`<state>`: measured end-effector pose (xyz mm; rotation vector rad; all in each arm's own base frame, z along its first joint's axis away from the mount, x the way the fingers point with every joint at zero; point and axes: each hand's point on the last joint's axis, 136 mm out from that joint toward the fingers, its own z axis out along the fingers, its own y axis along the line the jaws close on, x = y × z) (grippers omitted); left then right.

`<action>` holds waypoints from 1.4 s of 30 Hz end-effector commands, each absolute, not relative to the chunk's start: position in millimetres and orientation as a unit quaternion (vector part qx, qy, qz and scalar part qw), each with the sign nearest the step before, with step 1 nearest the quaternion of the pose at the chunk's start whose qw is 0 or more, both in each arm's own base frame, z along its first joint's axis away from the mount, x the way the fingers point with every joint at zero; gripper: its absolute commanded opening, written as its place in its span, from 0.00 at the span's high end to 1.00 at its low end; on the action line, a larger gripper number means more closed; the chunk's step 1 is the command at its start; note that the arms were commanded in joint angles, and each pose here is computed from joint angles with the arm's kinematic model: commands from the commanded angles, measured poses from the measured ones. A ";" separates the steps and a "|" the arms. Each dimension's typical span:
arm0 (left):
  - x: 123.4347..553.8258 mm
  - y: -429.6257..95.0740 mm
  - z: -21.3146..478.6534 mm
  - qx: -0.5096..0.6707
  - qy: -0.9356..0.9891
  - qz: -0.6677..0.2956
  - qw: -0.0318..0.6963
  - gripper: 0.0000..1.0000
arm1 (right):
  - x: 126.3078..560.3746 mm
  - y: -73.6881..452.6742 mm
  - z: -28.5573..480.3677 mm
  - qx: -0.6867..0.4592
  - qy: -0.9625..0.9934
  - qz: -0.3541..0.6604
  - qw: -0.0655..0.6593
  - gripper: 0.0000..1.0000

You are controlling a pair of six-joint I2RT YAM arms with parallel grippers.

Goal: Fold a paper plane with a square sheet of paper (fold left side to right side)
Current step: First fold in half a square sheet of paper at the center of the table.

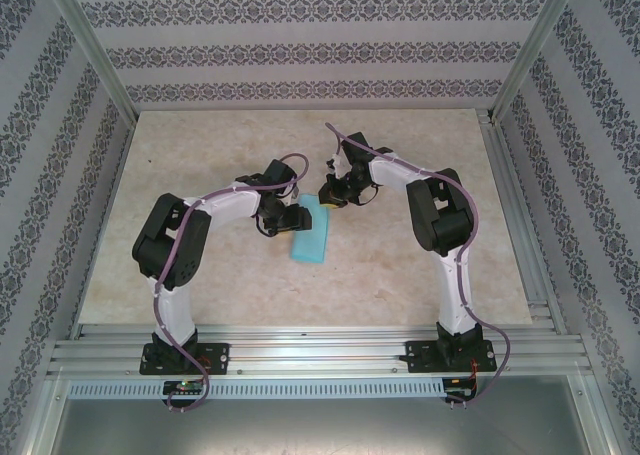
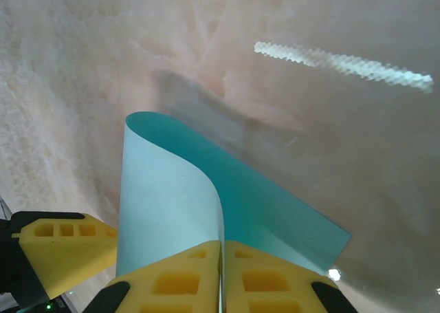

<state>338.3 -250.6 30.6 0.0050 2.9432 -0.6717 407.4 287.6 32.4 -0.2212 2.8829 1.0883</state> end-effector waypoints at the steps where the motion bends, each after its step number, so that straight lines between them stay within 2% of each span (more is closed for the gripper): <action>1: 333.3 -250.0 22.4 0.004 0.976 -0.211 0.051 0.41 | 413.1 286.6 27.7 -0.080 0.936 0.341 0.033 0.90; 16: 323.2 -250.4 5.2 0.012 0.981 -0.190 0.033 0.43 | 414.1 286.5 33.0 -0.079 0.936 0.340 0.038 0.76; 26: 322.1 -253.6 1.0 0.015 0.982 -0.186 0.029 0.43 | 422.5 253.3 64.0 -0.056 0.945 0.310 0.084 0.55; 33: 320.2 -256.8 -1.2 0.020 0.982 -0.184 0.025 0.43 | 411.8 224.2 62.9 -0.033 0.956 0.276 0.093 0.56; 42: 316.8 -261.2 -2.3 0.038 0.983 -0.177 0.022 0.43 | 394.5 219.8 48.5 -0.016 0.956 0.280 0.082 0.58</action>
